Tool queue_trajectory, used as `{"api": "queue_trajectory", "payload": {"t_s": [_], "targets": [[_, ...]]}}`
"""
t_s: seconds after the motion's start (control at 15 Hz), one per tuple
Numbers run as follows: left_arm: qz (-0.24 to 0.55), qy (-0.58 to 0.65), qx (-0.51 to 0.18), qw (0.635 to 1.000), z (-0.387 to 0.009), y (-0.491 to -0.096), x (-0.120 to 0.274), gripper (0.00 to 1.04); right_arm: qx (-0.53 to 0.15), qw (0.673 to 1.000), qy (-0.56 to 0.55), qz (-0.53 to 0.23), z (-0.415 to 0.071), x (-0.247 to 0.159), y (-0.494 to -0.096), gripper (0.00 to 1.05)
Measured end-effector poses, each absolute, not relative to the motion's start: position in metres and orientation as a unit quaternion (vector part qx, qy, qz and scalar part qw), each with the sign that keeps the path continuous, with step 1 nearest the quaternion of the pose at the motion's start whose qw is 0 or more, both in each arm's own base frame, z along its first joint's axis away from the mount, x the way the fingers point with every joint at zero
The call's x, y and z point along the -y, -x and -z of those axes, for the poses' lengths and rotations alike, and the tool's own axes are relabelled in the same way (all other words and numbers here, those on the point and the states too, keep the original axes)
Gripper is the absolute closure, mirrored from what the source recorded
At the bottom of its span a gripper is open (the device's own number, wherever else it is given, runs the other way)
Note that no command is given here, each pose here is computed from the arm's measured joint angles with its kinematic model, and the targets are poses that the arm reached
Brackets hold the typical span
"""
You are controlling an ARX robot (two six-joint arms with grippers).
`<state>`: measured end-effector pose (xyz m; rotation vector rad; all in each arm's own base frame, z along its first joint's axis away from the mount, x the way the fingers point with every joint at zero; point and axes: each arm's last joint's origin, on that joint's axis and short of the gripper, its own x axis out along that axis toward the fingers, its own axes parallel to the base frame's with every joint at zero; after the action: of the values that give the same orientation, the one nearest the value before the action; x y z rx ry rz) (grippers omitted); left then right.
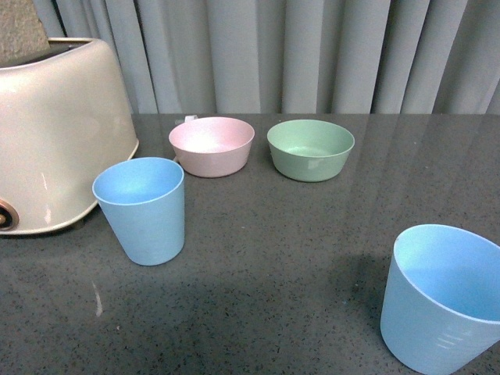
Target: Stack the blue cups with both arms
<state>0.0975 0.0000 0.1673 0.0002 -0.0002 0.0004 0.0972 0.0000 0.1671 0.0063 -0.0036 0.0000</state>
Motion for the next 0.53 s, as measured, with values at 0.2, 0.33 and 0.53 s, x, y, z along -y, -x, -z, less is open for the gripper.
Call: {"api": "queue_trajectory", "payload": {"t_s": [0.2, 0.33, 0.53], "targets": [[0.0, 0.0, 0.0, 1.0, -0.1673, -0.0975, 0.0, 0.07, 0.002, 1.0, -0.003, 0.0, -0.1671, 0.0, -0.0972, 0.07], [0.0, 0.0, 0.0, 1.0, -0.1673, -0.0975, 0.0, 0.07, 0.002, 1.0, -0.003, 0.0, -0.1671, 0.0, -0.0972, 0.07], [0.0, 0.0, 0.0, 1.0, -0.1673, -0.0975, 0.0, 0.07, 0.002, 1.0, -0.003, 0.0, -0.1671, 0.0, -0.0972, 0.07]]}}
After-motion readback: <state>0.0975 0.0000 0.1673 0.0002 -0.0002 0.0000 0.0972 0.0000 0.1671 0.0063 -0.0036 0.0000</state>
